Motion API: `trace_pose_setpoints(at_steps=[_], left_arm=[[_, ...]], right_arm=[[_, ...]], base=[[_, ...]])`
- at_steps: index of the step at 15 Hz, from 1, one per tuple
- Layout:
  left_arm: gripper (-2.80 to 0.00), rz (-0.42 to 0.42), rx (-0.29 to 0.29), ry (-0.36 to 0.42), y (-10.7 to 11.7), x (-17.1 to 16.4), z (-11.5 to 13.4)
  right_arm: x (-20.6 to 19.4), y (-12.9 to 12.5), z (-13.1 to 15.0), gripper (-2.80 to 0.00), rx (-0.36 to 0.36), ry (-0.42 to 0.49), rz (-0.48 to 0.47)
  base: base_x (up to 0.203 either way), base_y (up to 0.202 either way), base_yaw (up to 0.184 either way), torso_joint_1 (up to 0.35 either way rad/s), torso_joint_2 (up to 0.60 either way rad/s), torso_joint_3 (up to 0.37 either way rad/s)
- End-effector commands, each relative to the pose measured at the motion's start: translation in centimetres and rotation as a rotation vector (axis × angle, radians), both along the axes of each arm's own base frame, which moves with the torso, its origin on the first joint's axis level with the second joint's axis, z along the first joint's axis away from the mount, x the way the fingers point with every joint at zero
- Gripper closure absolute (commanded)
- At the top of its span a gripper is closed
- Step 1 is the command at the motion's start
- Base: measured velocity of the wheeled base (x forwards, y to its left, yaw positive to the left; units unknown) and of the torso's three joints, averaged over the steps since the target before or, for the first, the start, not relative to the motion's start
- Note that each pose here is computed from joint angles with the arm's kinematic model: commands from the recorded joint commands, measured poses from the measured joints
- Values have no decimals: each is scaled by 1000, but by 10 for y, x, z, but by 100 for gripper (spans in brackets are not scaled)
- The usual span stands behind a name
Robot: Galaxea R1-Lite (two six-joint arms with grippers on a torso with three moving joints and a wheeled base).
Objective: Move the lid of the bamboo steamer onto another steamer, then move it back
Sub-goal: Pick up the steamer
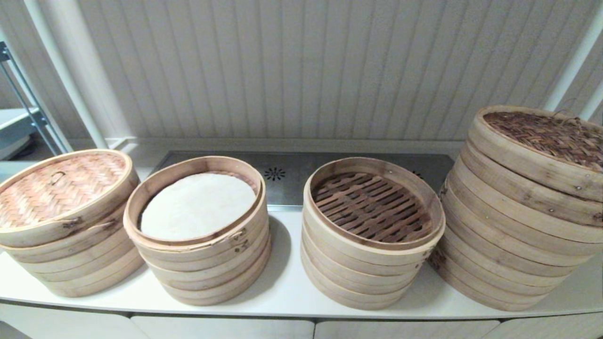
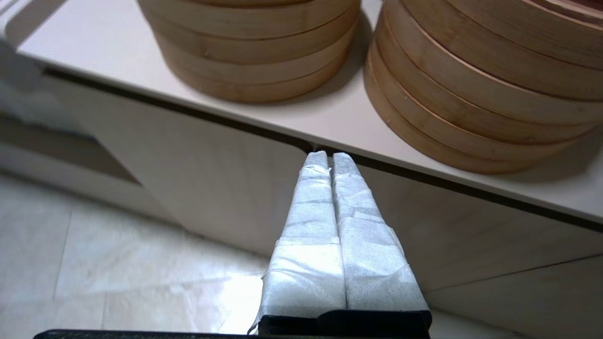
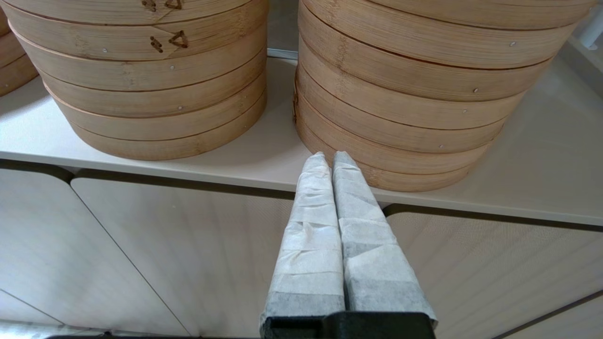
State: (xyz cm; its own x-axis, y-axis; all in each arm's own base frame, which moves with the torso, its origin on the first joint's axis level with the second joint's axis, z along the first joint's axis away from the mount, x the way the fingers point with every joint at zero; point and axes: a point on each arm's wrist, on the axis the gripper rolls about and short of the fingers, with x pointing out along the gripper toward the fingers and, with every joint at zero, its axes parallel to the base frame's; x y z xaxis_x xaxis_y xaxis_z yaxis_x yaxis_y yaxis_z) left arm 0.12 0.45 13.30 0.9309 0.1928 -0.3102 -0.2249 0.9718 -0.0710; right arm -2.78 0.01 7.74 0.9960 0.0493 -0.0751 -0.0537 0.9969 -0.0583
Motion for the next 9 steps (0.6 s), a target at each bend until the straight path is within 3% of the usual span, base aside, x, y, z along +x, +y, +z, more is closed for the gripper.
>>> trace_pose_setpoints(at_steps=[1,4,5,7,9], left_arm=[[0,-29,27,-66,-1,-10,-12],[0,-216,157,-155,-4,-18,-36],[0,-269,171,-179,-5,-20,-42],[0,-313,177,-239,-7,-25,-45],[0,-294,192,-291,-6,-29,-48]], right_arm=[[0,0,0,0,-1,-2,1],[0,0,0,0,-1,-3,1],[0,0,0,0,-1,-3,2],[0,0,0,0,-1,-3,3],[0,0,0,0,1,-4,3]], base=[[0,0,0,0,0,0],[0,0,0,0,0,0],[0,0,0,0,0,0],[0,0,0,0,0,0],[0,0,0,0,0,0]])
